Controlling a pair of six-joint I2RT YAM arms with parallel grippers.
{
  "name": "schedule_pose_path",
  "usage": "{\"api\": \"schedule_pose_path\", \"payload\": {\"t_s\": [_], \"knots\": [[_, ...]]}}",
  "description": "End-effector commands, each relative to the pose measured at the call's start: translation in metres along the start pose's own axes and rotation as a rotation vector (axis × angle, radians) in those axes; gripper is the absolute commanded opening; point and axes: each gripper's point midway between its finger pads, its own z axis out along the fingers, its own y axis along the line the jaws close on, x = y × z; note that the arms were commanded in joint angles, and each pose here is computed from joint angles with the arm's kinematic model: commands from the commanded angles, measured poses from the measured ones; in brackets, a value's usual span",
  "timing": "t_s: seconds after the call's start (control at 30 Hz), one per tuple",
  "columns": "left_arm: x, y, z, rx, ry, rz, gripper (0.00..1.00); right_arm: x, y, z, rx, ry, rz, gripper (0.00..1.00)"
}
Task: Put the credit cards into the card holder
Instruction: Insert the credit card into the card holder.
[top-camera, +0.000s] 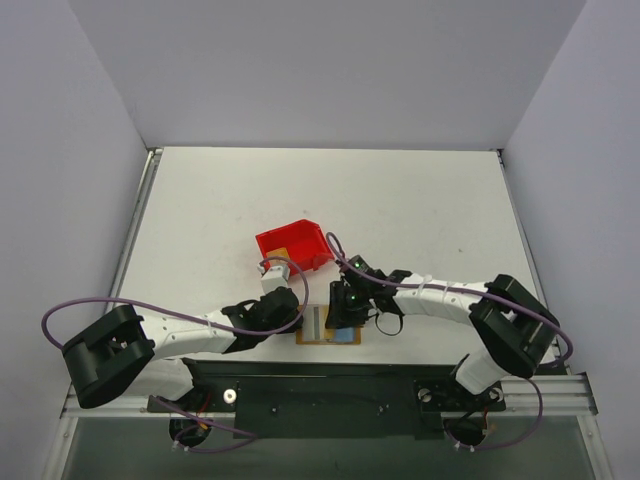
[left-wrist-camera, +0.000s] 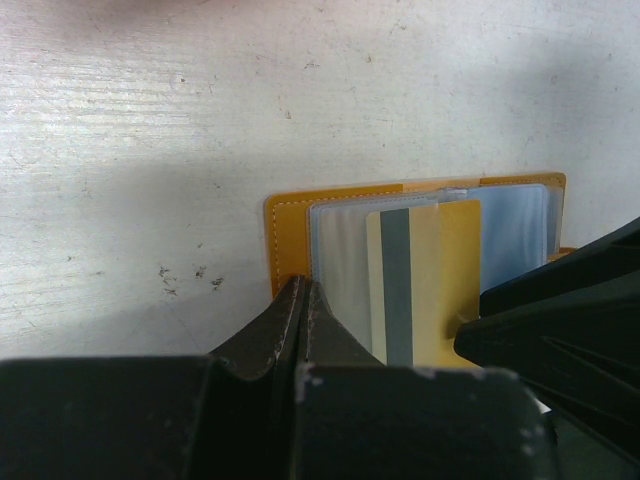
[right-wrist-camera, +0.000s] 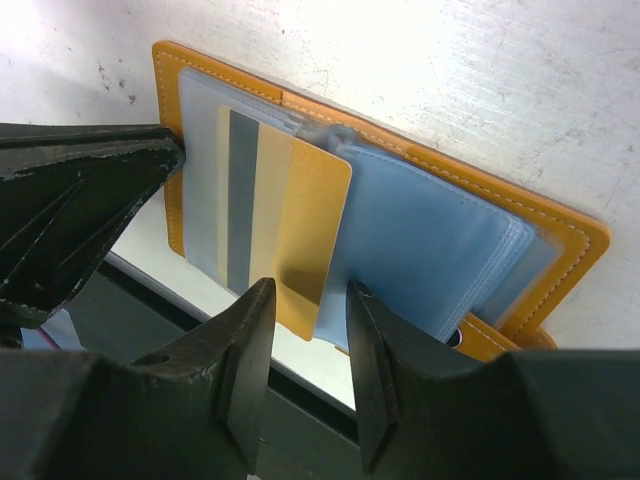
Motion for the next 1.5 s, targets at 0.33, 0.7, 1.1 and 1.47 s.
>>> {"api": "schedule_pose_path", "payload": {"t_s": [0.33,0.7,1.1,1.47], "knots": [[0.030,0.032,-0.001,-0.095,0.106,0.054,0.00,-0.003,0.027,0.019,-0.065,0.029,-0.016,0.28],[0.030,0.031,-0.002,-0.092,0.108,0.054,0.00,-0.002,0.050,0.029,-0.128,0.063,-0.030,0.27],[0.030,0.031,-0.002,-0.097,0.109,0.054,0.00,-0.005,0.054,0.022,-0.129,0.043,-0.062,0.31],[0.029,0.033,-0.004,-0.099,0.102,0.046,0.00,-0.004,0.021,0.006,0.031,0.013,-0.098,0.37]]}}
